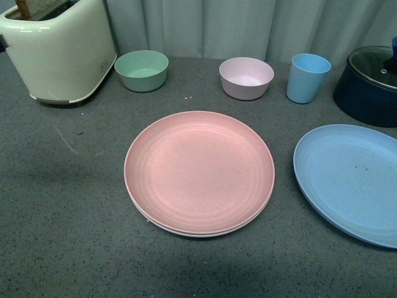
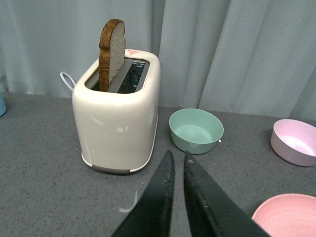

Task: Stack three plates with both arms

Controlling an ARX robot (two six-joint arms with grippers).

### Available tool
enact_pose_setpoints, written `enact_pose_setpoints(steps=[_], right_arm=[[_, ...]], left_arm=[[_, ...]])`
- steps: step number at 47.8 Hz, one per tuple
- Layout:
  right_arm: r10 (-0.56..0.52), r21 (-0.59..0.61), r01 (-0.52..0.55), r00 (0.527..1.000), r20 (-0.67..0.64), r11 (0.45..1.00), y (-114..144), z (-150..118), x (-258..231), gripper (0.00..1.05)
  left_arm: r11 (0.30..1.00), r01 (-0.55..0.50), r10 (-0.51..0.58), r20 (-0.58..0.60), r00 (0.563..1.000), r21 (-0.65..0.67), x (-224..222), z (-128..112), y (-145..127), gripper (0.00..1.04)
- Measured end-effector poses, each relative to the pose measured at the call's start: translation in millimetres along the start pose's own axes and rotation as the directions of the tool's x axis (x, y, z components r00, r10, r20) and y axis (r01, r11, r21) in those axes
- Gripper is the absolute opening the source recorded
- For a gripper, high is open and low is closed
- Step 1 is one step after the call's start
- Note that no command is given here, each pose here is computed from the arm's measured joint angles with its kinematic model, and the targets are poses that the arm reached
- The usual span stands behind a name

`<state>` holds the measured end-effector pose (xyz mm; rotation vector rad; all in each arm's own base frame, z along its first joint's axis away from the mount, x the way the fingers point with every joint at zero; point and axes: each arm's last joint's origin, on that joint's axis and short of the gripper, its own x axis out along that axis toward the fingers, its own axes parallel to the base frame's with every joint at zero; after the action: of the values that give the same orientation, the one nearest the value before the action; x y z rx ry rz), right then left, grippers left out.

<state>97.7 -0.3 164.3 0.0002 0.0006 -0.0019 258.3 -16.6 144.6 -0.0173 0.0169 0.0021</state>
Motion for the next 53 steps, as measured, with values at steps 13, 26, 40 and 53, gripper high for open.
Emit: enact_pose_setpoints(steps=[13, 26, 40, 53], right_arm=[[0.000, 0.000, 0.000, 1.000, 0.000, 1.000, 0.0, 0.1, 0.0, 0.95], [0.000, 0.000, 0.000, 1.000, 0.000, 1.000, 0.0, 0.1, 0.0, 0.95], [0.000, 0.000, 0.000, 1.000, 0.000, 1.000, 0.0, 0.1, 0.0, 0.95], [0.000, 0.000, 0.000, 1.000, 0.000, 1.000, 0.0, 0.0, 0.0, 0.95]], left_arm=[[1.000, 0.008, -0.008, -0.013, 1.000, 0.009, -45.3, 12.3, 14.4, 0.04], [1.000, 0.002, -0.002, 0.001, 1.000, 0.009, -83.8, 15.8, 16.2, 0.04], [1.000, 0.003, -0.003, 0.005, 1.000, 0.009, -109.9, 16.8, 16.3, 0.04], [1.000, 0.004, -0.004, 0.028, 1.000, 0.009, -125.7, 23.8, 16.3, 0.04]])
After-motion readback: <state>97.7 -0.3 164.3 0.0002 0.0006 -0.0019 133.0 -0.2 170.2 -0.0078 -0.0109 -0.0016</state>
